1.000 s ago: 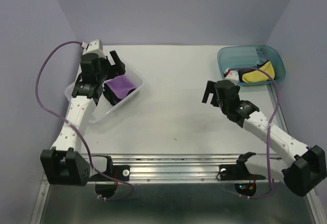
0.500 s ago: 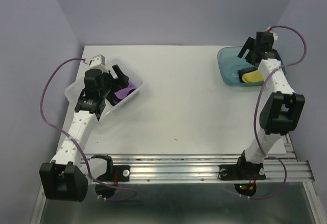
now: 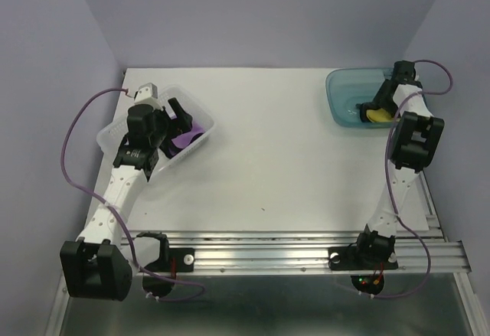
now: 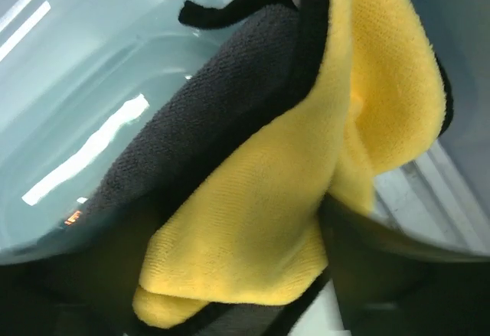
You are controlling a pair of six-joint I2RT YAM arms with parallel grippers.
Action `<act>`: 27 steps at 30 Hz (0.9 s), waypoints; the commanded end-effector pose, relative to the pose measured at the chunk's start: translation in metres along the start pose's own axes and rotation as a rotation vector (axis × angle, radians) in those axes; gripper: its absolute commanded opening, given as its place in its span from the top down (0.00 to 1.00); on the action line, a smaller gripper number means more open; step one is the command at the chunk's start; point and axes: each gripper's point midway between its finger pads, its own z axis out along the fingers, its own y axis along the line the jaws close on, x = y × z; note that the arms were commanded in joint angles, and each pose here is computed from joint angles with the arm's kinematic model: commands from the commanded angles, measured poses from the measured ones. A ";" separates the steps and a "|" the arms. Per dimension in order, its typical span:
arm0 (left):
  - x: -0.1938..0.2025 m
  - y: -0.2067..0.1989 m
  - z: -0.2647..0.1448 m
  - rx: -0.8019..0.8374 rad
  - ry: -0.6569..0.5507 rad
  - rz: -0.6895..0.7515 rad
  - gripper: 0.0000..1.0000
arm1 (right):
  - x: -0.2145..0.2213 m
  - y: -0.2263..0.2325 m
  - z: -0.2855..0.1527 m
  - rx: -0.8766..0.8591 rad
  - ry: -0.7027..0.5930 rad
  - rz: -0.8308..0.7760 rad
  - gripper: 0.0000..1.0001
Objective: Fold and stack the towels
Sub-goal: Grab crumpled towel, then move the towel to the center of the board
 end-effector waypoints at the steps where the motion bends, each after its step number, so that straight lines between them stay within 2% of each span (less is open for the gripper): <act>1: -0.011 -0.001 0.004 -0.006 -0.042 0.016 0.01 | -0.005 0.004 0.002 -0.041 -0.019 0.043 0.50; 2: -0.011 0.000 0.004 -0.011 -0.043 0.015 0.01 | -0.011 0.006 -0.003 -0.056 -0.038 0.052 0.62; 3: -0.010 0.000 0.005 -0.012 -0.040 0.014 0.01 | -0.017 0.011 -0.006 -0.081 -0.062 0.058 0.80; 6: -0.012 -0.002 0.005 -0.003 -0.041 0.014 0.01 | -0.036 0.023 -0.026 -0.166 -0.112 0.068 0.99; 8: -0.011 -0.001 0.005 -0.007 -0.037 0.011 0.01 | -0.049 0.029 -0.043 -0.216 -0.152 0.073 0.99; 10: -0.011 -0.003 0.005 -0.001 -0.038 0.007 0.01 | -0.077 0.039 -0.081 -0.305 -0.247 0.071 0.99; 11: -0.010 -0.005 0.006 0.011 -0.031 0.005 0.01 | -0.076 0.038 -0.088 -0.319 -0.258 0.065 0.99; 13: -0.008 -0.009 0.005 0.036 -0.020 0.004 0.01 | -0.098 0.053 -0.141 -0.460 -0.358 0.041 0.99; 14: -0.005 -0.015 0.004 0.069 -0.007 -0.001 0.01 | -0.088 0.055 -0.151 -0.496 -0.357 0.028 0.99; 15: -0.001 -0.017 0.003 0.085 0.007 -0.005 0.01 | -0.101 0.062 -0.192 -0.585 -0.437 0.008 0.99; 16: -0.005 -0.023 0.003 0.112 -0.012 -0.006 0.01 | -0.099 0.069 -0.212 -0.626 -0.463 -0.014 0.99; 17: -0.004 -0.029 -0.001 0.144 -0.008 -0.013 0.01 | -0.087 0.073 -0.221 -0.650 -0.460 -0.045 0.99; 18: -0.005 -0.031 -0.002 0.158 -0.011 -0.019 0.01 | -0.082 0.080 -0.236 -0.682 -0.474 -0.077 0.99; 19: -0.001 -0.034 -0.002 0.178 -0.007 -0.023 0.01 | -0.073 0.097 -0.274 -0.737 -0.514 -0.127 0.97; 21: 0.001 -0.037 -0.005 0.200 -0.012 -0.042 0.01 | -0.050 0.117 -0.302 -0.781 -0.535 -0.212 0.94; 22: 0.004 -0.039 -0.006 0.219 -0.007 -0.046 0.01 | -0.013 0.140 -0.325 -0.846 -0.516 -0.286 0.92; 24: 0.009 -0.042 -0.007 0.239 0.005 -0.057 0.01 | 0.025 0.155 -0.347 -0.919 -0.512 -0.359 0.89; 26: 0.016 -0.046 -0.008 0.265 0.026 -0.067 0.01 | 0.084 0.165 -0.369 -1.086 -0.447 -0.423 0.67; 27: 0.019 -0.047 -0.008 0.271 0.034 -0.070 0.01 | 0.100 0.164 -0.372 -1.135 -0.418 -0.423 0.44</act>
